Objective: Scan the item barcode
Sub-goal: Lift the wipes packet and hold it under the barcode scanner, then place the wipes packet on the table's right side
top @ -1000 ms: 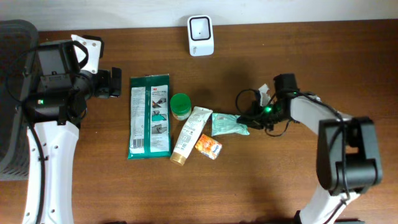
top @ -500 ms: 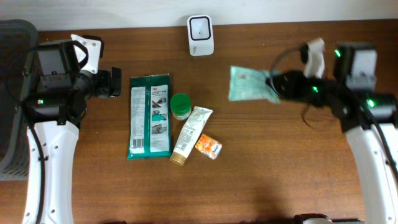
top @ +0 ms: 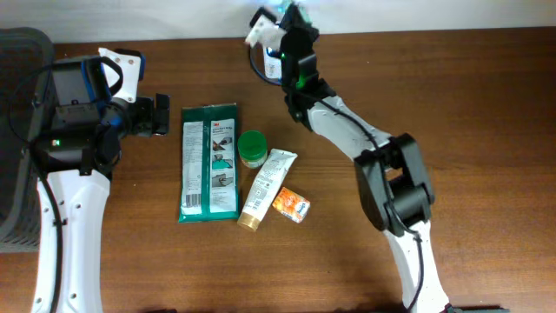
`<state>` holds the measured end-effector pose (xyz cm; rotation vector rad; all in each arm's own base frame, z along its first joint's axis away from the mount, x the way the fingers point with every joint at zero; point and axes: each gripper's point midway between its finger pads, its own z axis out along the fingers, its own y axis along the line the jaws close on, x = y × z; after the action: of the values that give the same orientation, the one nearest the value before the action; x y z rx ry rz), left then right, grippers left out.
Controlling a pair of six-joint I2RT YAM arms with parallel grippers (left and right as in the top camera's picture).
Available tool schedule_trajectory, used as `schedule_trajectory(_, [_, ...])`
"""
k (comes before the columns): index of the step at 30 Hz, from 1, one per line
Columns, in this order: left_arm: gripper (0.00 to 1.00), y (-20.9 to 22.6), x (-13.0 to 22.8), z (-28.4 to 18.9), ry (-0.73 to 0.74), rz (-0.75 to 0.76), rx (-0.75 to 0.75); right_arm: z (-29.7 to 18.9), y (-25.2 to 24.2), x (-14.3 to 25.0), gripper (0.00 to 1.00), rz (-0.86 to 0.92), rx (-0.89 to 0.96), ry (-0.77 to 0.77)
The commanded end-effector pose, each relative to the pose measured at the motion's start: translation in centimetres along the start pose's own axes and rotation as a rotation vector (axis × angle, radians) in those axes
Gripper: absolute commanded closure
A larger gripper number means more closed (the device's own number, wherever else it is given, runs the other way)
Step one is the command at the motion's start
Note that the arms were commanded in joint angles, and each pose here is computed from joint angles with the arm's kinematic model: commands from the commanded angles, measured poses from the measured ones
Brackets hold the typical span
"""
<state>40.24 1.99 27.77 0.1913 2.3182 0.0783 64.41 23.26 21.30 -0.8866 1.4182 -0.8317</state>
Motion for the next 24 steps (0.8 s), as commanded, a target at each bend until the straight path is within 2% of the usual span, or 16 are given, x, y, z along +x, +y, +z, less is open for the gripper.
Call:
schedule_trajectory(1, [0.01, -0.2, -1.0, -0.8, -0.035, 0.012, 0.009, 0.5, 1.1, -0.4, 0.96, -0.113, -0.008, -0.040])
schedule_trajectory(10, [0.01, -0.2, -1.0, -0.8, -0.035, 0.012, 0.009, 0.3, -0.5, -1.3, 0.96, -0.087, 0.036, -0.064])
schedule_trajectory(12, [0.01, -0.2, -1.0, -0.8, -0.035, 0.012, 0.009, -0.3, -2.9, -2.2, 0.96, 0.013, 0.062, -0.072])
schedule_trajectory(16, [0.01, -0.2, -1.0, -0.8, -0.035, 0.012, 0.009, -4.4, -11.4, -4.2, 0.96, 0.285, 0.000, -0.041])
schedule_trajectory(18, [0.01, -0.2, -1.0, -0.8, -0.035, 0.012, 0.009, -9.4, -17.0, -5.6, 0.96, 0.543, -0.099, -0.053])
schedule_trajectory(19, [0.01, -0.2, -1.0, -0.8, -0.035, 0.012, 0.009, -12.4, -19.3, -5.0, 0.96, 0.688, -0.159, -0.019])
schedule_trajectory(22, [0.01, -0.2, -1.0, -0.8, -0.035, 0.012, 0.009, -20.3, -22.6, 0.9, 0.96, 1.102, -0.259, 0.241])
schedule_trajectory(24, [0.01, -0.2, -1.0, -0.8, -0.035, 0.012, 0.009, -24.8, -23.5, 6.3, 0.96, 1.290, -0.307, 0.428])
